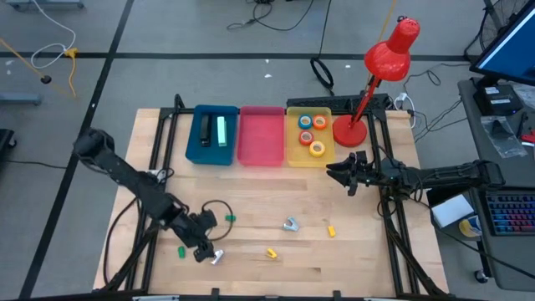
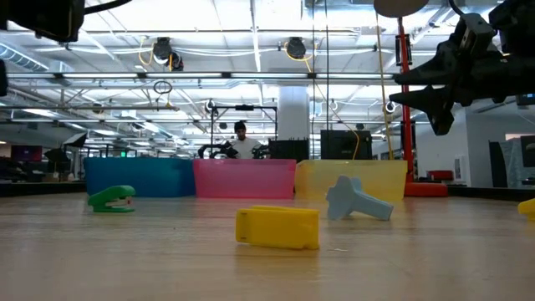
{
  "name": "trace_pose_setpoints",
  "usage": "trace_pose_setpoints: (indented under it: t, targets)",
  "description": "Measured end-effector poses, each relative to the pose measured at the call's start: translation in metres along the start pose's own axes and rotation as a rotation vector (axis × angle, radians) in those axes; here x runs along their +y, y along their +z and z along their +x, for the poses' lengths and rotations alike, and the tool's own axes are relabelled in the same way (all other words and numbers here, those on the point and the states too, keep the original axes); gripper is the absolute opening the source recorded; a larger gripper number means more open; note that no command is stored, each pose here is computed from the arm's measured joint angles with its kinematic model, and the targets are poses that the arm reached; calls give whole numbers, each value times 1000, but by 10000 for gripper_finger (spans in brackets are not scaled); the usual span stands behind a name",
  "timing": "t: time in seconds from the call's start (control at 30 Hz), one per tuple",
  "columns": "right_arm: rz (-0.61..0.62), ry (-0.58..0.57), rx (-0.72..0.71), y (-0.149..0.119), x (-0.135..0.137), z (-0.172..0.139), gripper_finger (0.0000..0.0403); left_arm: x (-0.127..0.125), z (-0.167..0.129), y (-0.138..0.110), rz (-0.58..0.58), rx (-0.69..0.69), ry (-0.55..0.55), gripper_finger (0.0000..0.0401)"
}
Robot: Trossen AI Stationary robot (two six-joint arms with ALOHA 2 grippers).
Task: Pick and place Stapler, Stapler remover, tape
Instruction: Put the top green stapler into the blue bin
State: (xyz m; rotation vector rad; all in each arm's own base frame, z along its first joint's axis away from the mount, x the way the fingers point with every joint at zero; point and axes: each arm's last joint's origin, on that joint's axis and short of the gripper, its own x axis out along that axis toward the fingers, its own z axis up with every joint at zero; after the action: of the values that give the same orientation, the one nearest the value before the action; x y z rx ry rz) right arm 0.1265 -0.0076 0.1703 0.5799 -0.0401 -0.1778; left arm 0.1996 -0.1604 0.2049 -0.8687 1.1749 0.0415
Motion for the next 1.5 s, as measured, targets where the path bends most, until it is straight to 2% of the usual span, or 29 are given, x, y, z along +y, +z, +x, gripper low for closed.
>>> trace_pose_setpoints:
  t: [0.1, 0.3, 0.6, 0.8, 0.93, 1.2, 1.37, 1.5]
  targets:
    - [0, 0, 0, 0, 0, 0, 144, -3, 10, -5, -9, 16, -6, 379]
    - [0, 0, 0, 0, 0, 0, 144, 2, 24, -10, -54, 45, 68, 379]
    - [0, 0, 0, 0, 0, 0, 144, 11, 24, -5, -48, 16, 159, 379]
    - [0, -1, 0, 0, 0, 0, 144, 24, 21, 11, 107, -60, 278, 379]
    - [0, -1, 0, 0, 0, 0, 144, 34, 18, 24, 217, -61, 349, 379]
    - [0, -1, 0, 0, 0, 0, 144, 42, 15, 47, 560, -110, 445, 379]
    - [0, -1, 0, 0, 0, 0, 144, 48, 11, 61, 587, -176, 523, 379]
    - [0, -1, 0, 0, 0, 0, 144, 51, 10, 70, 554, -163, 478, 379]
